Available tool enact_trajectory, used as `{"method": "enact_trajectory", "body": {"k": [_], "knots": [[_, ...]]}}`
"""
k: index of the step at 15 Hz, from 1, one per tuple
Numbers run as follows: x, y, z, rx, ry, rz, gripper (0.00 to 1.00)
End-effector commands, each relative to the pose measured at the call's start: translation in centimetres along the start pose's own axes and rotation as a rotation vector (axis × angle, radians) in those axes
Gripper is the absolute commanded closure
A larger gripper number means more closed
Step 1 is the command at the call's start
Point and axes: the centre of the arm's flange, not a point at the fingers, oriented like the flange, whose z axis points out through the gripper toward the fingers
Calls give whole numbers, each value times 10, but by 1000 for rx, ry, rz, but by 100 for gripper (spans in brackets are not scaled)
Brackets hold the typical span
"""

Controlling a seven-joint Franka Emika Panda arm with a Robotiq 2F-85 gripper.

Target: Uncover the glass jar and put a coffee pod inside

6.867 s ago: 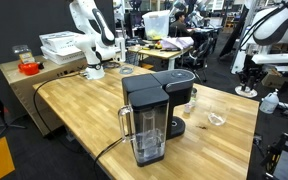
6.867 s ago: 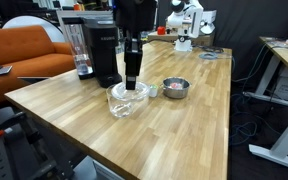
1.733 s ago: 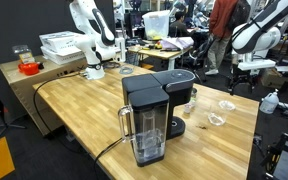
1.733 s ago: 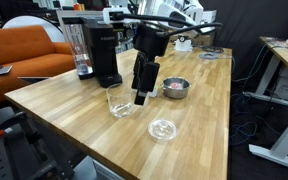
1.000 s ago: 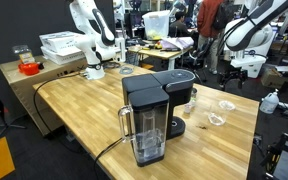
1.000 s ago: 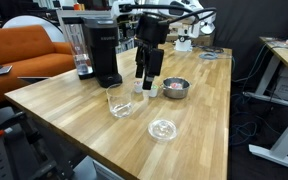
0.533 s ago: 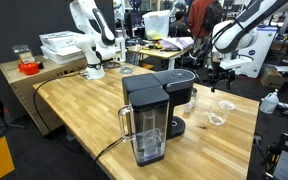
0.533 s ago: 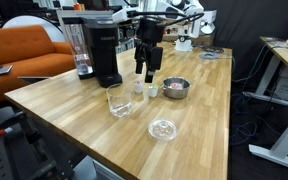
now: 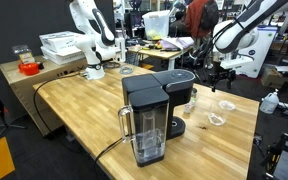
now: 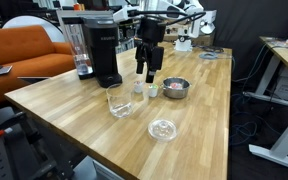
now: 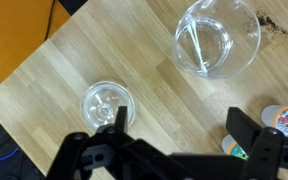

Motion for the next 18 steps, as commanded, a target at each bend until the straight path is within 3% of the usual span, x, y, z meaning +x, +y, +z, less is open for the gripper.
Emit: {"method": "enact_trajectory", "body": {"k": [1, 5, 12, 18], "knots": [[0, 0, 0, 0, 0, 0, 0], [2, -7, -2, -7, 7, -17, 0], [21, -76, -8, 2, 23, -153, 0], [52, -112, 14, -2, 1, -200, 0]]}}
